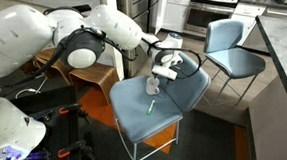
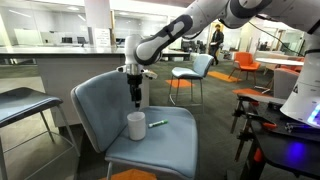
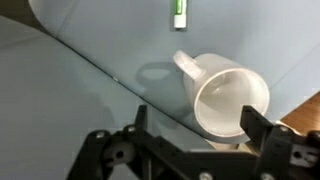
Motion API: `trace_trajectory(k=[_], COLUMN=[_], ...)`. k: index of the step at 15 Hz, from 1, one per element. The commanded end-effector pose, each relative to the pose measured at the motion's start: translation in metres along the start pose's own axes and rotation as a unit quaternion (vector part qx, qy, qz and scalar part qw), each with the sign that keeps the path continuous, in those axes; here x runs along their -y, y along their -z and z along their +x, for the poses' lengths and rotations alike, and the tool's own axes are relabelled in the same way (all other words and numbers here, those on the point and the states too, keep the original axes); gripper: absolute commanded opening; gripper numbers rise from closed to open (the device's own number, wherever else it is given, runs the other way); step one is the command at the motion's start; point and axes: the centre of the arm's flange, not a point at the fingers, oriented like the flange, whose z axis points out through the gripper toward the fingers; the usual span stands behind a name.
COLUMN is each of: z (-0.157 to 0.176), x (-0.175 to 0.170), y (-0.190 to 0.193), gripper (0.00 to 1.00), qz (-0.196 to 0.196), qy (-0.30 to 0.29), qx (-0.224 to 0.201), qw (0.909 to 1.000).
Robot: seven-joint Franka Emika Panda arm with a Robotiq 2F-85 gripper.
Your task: Move the mug backward
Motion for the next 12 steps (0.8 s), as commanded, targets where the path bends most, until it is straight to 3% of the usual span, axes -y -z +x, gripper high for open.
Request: trace_trajectory(k=[1, 2, 3, 7, 12], z=[-0.015, -0.018, -0.020, -0.022, -0.036], x=[0.013, 0.017, 0.020, 0.032, 0.048], y=[0.043, 0.055, 0.063, 0.081, 0.086], gripper=[1.00, 1.00, 1.00, 1.00, 1.00], qz=[0.048, 0.048, 0.043, 0.028, -0.002], qy=[-0.054, -0.072, -0.093, -0.140, -0.156], qx=[0.036, 0.033, -0.003, -0.074, -0.108], qw=[0.9967, 0.9957, 0.9948, 0.9869, 0.9819])
